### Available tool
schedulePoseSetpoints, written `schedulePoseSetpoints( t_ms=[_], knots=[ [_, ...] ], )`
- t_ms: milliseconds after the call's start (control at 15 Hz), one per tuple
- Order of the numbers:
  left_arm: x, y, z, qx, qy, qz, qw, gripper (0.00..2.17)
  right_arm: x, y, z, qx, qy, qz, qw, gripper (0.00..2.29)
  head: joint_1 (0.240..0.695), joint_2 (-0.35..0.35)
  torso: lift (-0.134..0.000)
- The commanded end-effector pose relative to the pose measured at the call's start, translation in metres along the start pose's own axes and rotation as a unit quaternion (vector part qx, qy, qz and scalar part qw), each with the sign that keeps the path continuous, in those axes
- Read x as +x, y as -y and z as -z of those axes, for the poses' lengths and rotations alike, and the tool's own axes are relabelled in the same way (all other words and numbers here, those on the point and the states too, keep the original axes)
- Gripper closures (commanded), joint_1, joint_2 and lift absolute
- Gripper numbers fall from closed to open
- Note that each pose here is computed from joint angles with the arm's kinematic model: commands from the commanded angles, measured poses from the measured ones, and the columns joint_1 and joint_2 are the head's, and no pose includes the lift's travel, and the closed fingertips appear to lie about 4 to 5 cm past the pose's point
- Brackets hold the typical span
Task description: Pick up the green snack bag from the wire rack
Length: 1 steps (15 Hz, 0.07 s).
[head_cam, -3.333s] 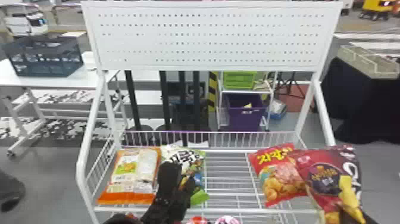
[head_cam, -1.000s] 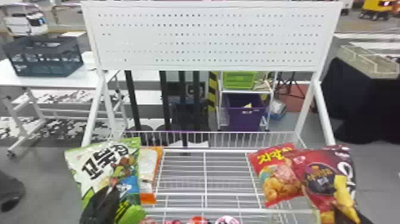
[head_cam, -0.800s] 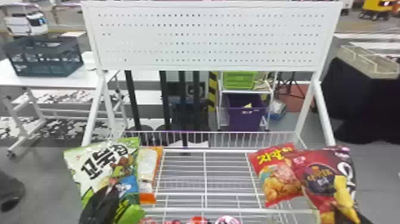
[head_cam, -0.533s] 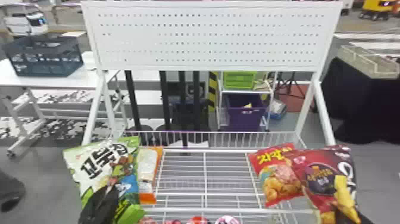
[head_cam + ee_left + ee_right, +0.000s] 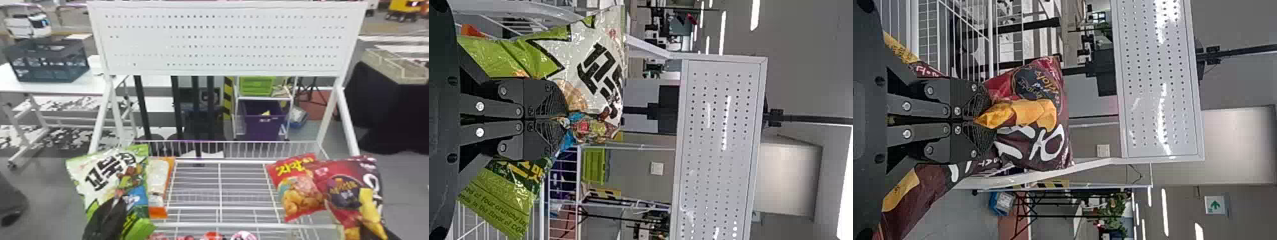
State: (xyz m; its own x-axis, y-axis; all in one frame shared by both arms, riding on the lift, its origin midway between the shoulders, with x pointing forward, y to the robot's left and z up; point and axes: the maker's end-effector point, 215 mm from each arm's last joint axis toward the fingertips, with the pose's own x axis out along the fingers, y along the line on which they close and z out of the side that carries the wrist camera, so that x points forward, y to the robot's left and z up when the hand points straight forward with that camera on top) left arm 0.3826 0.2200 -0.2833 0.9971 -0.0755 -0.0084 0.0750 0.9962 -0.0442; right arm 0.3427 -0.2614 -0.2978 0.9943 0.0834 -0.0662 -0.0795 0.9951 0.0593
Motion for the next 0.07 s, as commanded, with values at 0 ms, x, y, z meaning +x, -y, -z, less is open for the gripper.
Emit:
schedulePoseSetpoints(
  t_ms=[0],
  knots=[
    [-0.0010,0.0000,0.0003,0.000,0.000,0.000,1.0000,2.00,-0.0001,0.0000,0.0000,0.000,0.000,0.000,1.0000,2.18,0.499,0.000,0.000]
  ],
)
